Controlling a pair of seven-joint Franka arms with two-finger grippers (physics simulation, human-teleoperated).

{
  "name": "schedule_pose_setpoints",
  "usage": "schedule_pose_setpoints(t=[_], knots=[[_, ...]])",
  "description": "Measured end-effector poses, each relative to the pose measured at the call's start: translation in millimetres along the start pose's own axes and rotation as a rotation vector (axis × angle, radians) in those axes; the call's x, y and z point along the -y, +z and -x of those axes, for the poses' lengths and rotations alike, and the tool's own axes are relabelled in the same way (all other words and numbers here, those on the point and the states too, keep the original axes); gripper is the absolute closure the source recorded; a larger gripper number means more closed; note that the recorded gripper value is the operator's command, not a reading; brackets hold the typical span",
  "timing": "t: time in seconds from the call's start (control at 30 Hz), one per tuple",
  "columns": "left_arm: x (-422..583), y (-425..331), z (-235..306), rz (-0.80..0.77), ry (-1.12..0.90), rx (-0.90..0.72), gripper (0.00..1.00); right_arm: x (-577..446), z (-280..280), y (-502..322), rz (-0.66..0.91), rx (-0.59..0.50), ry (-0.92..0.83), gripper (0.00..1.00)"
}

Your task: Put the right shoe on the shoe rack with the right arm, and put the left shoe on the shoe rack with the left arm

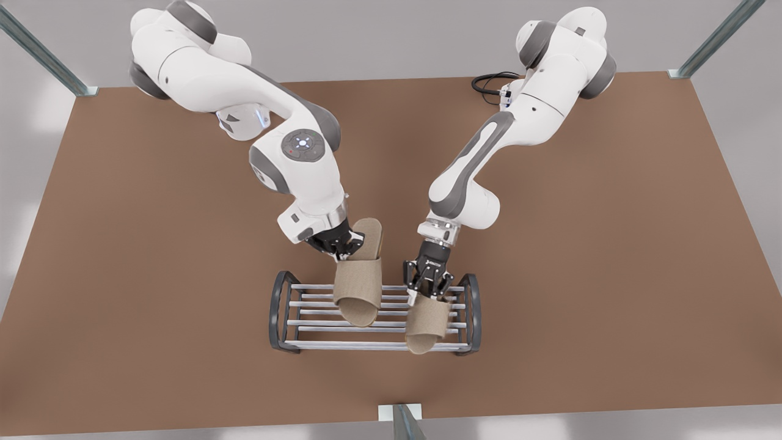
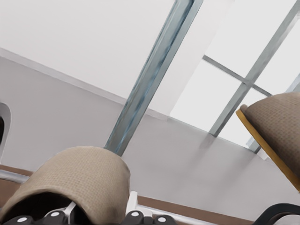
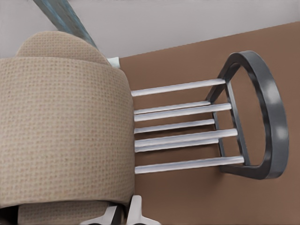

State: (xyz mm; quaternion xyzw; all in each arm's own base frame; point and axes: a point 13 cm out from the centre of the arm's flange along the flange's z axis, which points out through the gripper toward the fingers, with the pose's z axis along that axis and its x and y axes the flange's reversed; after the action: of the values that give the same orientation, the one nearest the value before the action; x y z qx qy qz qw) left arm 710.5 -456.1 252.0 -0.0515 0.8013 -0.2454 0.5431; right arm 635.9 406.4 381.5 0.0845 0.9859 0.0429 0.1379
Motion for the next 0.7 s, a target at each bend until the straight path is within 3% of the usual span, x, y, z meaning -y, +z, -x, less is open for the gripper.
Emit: schedule_pose_setpoints(t=[0.7], knots=[[2, -15, -7, 0.013, 0.023, 0.017, 0.0, 10, 20, 63, -0.064, 0.092, -0.076, 0.79]])
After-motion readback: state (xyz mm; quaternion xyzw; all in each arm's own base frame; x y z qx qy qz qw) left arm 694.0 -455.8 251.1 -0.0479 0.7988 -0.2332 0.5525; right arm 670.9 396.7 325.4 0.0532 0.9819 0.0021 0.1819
